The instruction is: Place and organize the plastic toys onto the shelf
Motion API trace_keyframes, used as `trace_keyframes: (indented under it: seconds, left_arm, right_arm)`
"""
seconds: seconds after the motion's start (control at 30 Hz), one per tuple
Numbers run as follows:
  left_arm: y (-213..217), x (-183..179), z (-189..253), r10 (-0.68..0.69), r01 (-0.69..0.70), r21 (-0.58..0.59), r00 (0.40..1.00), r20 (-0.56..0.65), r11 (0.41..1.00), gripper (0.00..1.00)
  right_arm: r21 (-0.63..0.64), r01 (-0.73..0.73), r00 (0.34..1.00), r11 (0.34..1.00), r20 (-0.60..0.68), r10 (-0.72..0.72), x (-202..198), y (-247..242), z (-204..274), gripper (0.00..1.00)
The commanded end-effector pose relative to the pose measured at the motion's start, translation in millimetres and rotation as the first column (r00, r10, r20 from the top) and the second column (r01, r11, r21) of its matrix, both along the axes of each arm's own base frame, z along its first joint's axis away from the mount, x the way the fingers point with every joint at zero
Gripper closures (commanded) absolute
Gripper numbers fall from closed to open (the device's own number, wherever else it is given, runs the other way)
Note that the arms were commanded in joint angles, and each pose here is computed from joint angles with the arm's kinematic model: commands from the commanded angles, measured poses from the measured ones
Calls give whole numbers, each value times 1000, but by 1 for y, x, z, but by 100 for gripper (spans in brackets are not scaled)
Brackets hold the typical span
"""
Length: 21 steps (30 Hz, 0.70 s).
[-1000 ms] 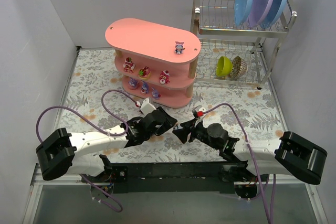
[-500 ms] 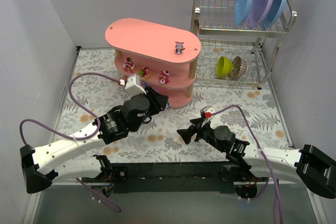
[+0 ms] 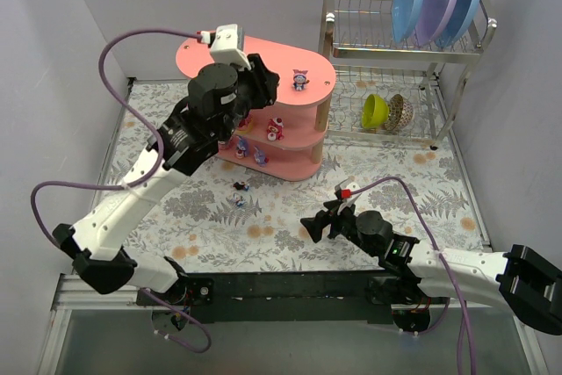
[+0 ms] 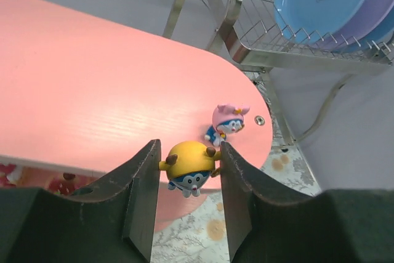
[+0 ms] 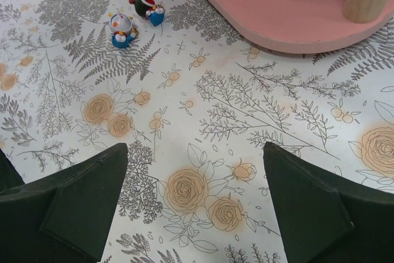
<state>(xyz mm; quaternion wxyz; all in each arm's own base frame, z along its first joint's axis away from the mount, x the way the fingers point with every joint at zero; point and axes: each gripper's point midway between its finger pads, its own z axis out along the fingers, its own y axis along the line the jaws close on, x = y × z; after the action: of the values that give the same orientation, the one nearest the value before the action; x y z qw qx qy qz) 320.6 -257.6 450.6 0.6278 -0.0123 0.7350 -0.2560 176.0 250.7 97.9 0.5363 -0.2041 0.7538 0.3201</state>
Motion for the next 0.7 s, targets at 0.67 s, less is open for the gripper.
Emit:
trace_keyframes:
  seconds: [0.67]
  left_arm:
    - [2, 61, -9, -115, 102, 216, 992, 46, 971, 98]
  right_arm:
    - [-6, 10, 999, 1000, 36, -10, 1, -5, 5, 2]
